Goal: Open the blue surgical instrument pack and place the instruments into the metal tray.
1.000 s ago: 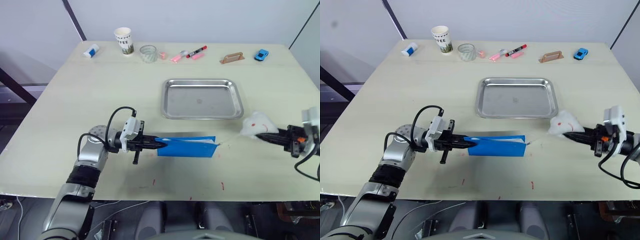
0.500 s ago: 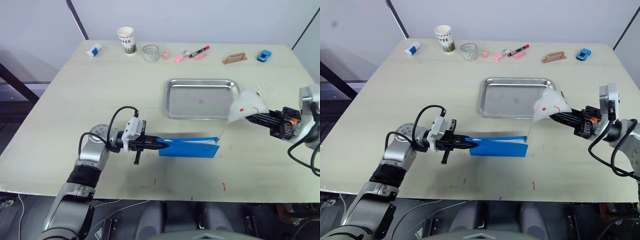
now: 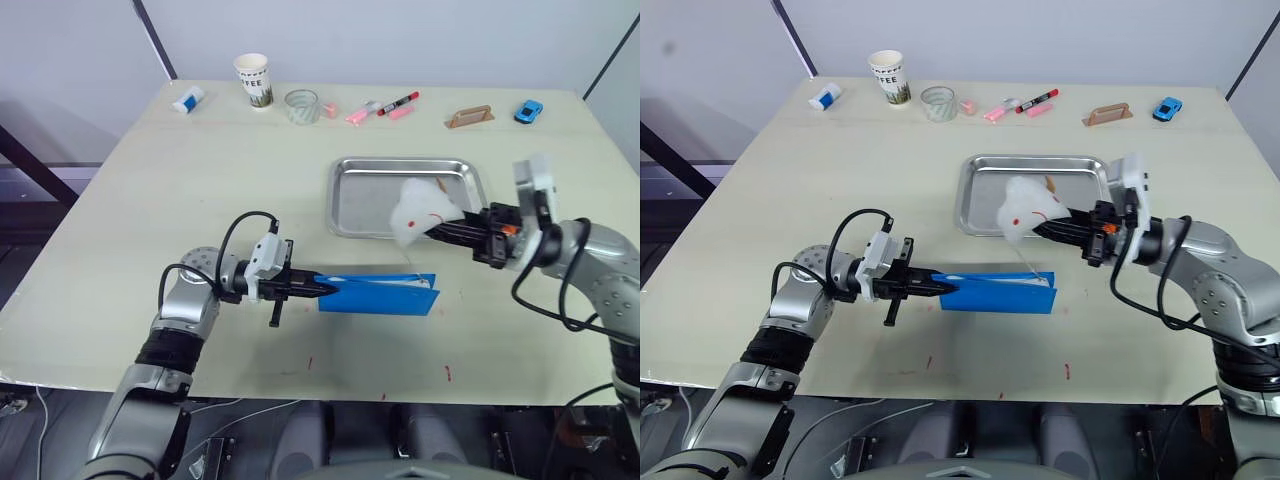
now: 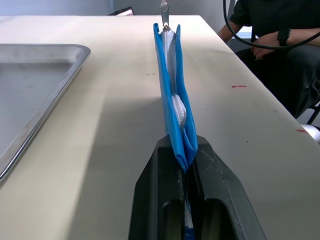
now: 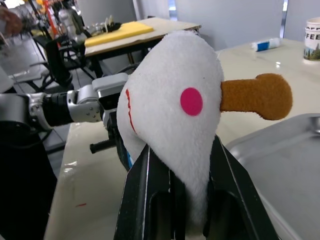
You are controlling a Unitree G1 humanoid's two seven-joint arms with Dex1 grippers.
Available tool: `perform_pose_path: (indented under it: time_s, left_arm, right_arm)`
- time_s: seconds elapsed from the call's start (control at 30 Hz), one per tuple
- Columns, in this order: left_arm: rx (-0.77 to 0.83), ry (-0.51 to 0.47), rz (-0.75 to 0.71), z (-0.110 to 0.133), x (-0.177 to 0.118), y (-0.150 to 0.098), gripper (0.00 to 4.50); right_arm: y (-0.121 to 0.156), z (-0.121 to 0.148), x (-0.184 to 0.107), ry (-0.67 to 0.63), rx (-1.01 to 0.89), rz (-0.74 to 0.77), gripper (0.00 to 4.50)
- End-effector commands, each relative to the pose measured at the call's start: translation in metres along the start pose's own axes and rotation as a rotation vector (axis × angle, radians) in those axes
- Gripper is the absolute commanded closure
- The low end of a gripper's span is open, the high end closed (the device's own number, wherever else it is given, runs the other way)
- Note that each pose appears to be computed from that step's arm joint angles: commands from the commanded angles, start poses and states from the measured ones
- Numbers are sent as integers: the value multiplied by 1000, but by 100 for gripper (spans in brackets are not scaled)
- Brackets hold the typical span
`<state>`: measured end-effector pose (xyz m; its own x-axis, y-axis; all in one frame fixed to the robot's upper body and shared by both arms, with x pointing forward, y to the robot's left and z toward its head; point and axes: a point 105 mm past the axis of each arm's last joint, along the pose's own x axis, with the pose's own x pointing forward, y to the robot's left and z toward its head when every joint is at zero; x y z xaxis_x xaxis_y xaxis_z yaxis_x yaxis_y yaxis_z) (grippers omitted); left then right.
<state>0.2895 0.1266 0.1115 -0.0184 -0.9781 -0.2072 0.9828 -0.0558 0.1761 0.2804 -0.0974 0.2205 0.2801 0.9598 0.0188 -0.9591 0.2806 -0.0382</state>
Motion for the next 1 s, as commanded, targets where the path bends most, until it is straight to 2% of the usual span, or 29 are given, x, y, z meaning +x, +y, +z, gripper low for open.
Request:
perform_pose_path:
  time_s: [0.03,0.17,0.43,0.87,1.0]
  left_arm:
    - [-29,57,-30,-13,4,-5,450]
    - [-28,54,-30,-13,5,-5,450]
    - [-32,29,-22,-10,10,-2,450]
    - [-28,17,-30,-9,18,2,450]
    - [-28,16,-31,-9,18,3,450]
  right_arm:
    - [7,13,16,-23,-114,27,449]
    - [11,9,33,6,-193,53,449]
    - [14,14,58,-16,-342,74,449]
    - [35,29,78,-120,-435,142,449]
    - [36,23,78,-99,-450,152,449]
